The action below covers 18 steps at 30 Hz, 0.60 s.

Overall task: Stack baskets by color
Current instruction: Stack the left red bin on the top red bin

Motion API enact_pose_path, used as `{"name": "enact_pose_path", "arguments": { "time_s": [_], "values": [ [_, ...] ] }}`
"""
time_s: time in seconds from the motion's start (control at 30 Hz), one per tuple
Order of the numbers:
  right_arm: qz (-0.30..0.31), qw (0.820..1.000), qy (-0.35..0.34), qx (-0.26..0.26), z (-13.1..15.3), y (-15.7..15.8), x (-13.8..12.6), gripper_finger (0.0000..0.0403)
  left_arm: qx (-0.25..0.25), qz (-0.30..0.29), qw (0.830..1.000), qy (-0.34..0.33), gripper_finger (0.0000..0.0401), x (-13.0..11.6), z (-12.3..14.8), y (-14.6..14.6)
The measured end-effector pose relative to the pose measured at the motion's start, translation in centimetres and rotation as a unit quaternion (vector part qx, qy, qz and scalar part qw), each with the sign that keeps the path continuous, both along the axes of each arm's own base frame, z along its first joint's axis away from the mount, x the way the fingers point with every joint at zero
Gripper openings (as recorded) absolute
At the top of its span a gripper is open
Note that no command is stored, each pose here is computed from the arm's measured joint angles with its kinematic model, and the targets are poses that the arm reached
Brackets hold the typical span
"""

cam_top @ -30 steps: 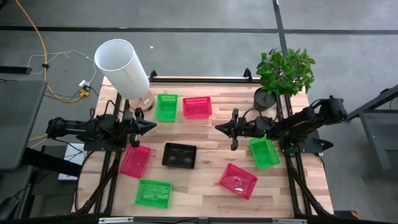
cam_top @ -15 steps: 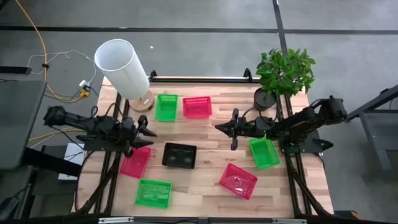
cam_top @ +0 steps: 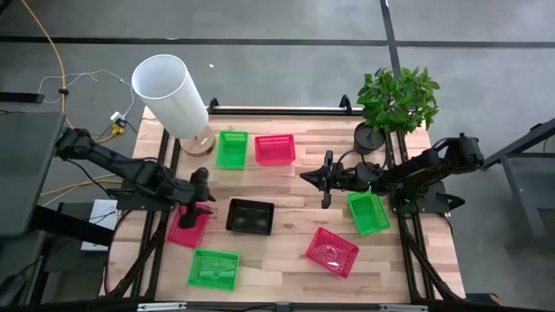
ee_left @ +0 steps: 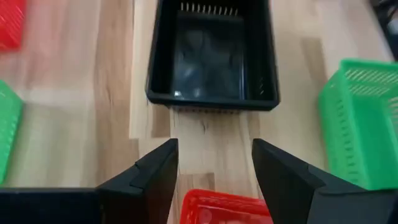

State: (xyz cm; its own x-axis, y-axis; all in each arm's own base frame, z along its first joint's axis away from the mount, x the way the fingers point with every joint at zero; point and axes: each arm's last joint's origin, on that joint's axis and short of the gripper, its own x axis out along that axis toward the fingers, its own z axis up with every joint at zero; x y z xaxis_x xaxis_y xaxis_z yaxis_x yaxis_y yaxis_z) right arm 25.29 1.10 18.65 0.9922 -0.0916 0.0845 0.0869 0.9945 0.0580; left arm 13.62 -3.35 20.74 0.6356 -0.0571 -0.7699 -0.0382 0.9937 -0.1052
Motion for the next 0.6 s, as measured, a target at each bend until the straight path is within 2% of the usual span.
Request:
{"name": "enact_pose_path", "arguments": {
  "time_s": [0.1,0.23,0.3,0.37,0.47,0.6],
  "values": [
    [0.000,1.000,0.003,0.000,-0.1,0.0,0.0,0.0000,-0.015,0.010,0.999,0.043,0.0193,1.0,-0.6,-0.4],
    [0.000,1.000,0.010,-0.001,-0.2,0.0,0.0,0.0000,-0.030,0.095,0.988,0.117,0.0193,2.0,-1.4,-0.4],
    [0.000,1.000,0.011,-0.001,-0.2,0.0,0.0,0.0000,-0.040,0.114,0.979,0.164,0.0193,2.2,-1.3,-0.4],
    [0.000,1.000,0.015,-0.001,-0.3,0.0,0.0,0.0000,-0.046,0.108,0.973,0.197,0.0193,2.4,-1.0,-0.6],
    [0.000,1.000,0.016,-0.001,-0.3,0.0,0.0,0.0000,-0.039,0.078,0.974,0.207,0.0193,2.8,0.0,-0.9],
    [0.000,1.000,0.019,-0.001,-0.4,0.0,0.0,0.0000,0.026,0.042,0.967,0.251,0.0193,2.5,0.2,-0.8]
  ]
}}
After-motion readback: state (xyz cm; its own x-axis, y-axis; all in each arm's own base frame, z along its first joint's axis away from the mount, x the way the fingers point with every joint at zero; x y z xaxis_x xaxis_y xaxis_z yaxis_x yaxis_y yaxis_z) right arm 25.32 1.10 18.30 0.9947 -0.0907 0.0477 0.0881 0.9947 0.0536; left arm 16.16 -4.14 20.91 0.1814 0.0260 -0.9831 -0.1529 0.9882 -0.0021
